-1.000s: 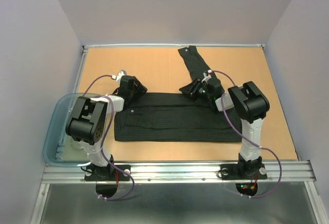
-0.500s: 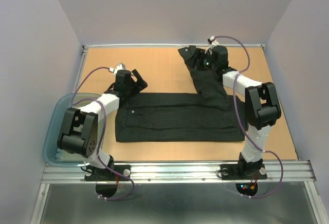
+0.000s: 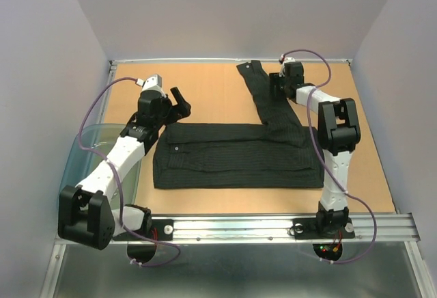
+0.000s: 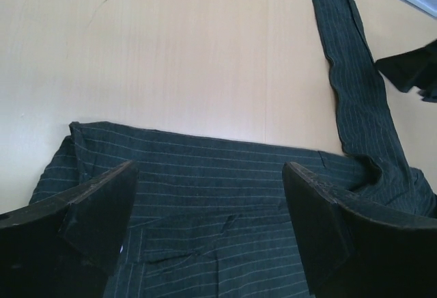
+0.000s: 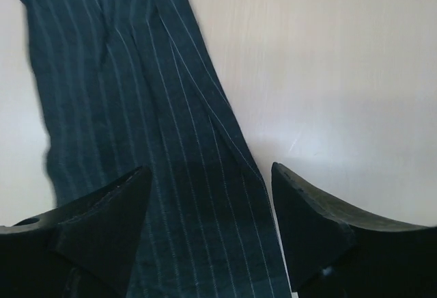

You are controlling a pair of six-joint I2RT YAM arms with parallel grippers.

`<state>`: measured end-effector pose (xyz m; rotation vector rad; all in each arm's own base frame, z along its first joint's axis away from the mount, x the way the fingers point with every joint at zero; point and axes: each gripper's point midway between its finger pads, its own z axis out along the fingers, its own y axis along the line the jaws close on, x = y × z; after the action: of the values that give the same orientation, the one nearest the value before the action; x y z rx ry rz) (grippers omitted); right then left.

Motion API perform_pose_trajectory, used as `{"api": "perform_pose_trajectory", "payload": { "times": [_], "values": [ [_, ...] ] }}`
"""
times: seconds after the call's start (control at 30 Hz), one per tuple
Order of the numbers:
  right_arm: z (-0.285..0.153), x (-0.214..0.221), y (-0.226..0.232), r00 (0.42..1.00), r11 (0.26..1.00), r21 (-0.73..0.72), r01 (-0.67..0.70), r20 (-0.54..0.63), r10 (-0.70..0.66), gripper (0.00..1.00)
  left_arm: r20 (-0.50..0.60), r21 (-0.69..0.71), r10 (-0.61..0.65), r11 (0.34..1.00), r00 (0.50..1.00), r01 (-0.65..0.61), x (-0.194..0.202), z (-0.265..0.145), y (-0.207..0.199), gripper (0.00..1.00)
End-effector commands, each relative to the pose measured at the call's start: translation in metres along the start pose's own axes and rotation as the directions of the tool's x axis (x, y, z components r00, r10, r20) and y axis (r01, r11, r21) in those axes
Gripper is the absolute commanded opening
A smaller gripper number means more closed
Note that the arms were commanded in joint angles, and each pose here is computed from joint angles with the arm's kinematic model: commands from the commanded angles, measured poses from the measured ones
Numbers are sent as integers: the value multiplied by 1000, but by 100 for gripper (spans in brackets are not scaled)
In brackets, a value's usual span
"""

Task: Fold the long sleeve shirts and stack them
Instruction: Fold the shirt

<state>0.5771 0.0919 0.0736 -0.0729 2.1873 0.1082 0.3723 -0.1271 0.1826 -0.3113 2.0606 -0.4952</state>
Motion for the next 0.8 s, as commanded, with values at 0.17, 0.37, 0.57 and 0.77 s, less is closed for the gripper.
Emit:
{"api": "perform_pose_trajectory", "payload": {
  "times": [0.17, 0.37, 0.57, 0.77],
  "values": [
    [32, 8, -25, 995, 991, 84, 100, -38, -97, 69, -26, -11, 88, 996, 996, -89, 17, -34, 14, 95],
    [39, 37, -14, 990, 994, 6, 108, -96, -107, 47, -47, -19, 87, 996, 995, -88, 28, -36, 20, 95],
    [10, 19, 0, 987, 987, -75, 141, -68, -146, 5, -51, -15, 89, 996, 995, -90, 30, -35, 18, 94],
    [-64, -31, 17, 988, 982, -111, 151, 42, -147, 1, -57, -8, 72, 997, 996, -73, 33, -35, 15, 94]
  ]
}}
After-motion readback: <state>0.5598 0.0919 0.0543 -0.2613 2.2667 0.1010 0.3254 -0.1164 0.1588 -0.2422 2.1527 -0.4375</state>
